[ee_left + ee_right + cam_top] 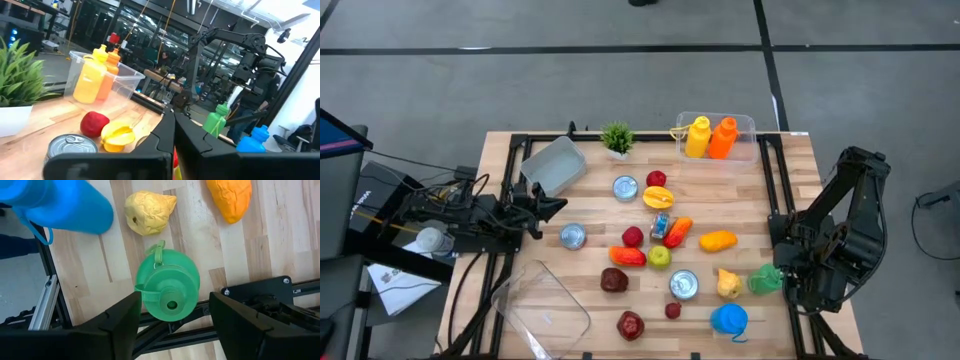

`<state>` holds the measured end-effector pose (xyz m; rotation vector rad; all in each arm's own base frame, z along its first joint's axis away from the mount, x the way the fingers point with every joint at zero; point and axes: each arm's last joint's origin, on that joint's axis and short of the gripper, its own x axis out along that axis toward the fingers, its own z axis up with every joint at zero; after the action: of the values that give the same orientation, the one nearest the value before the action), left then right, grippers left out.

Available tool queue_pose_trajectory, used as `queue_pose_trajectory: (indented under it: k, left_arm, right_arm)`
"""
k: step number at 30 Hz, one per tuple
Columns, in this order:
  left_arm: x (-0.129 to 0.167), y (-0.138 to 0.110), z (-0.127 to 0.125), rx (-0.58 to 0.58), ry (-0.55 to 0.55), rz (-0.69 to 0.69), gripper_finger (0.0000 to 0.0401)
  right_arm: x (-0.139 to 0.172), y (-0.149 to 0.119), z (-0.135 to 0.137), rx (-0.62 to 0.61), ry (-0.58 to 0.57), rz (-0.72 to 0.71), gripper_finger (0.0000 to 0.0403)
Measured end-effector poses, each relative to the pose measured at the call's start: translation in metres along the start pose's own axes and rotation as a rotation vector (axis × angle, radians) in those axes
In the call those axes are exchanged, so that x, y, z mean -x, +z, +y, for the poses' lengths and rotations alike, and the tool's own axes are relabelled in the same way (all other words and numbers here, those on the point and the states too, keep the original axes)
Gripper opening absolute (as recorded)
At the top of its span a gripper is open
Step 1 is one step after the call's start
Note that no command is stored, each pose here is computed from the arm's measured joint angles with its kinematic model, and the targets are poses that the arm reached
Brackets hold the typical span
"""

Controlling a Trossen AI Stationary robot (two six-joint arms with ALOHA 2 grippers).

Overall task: Pick & Place Food Item
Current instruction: Put the green tumbler into the top transparent bin

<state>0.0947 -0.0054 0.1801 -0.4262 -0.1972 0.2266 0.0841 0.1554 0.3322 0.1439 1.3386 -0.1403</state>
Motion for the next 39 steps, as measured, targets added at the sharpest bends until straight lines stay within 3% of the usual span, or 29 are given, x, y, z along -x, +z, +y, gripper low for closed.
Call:
queue_pose_trajectory:
  k: [7,21,39]
  left_arm:
    - [0.000,-0.001,-0.002,0.029,-0.056,0.023,0.0000]
    - [0.000,-0.001,0.000,0.018,-0.022,0.016,0.0000]
    - [0.000,-0.001,0.001,-0.007,0.015,0.009,0.0000]
  right_arm:
    - [0.000,0.000,0.000,0.004,0.002,-0.001,0.0217]
    - [-0.019,-0.004,0.003,0.011,0.020,0.041,0.0215]
    - [-0.019,-0.004,0.001,0.029,0.009,0.024,0.0132]
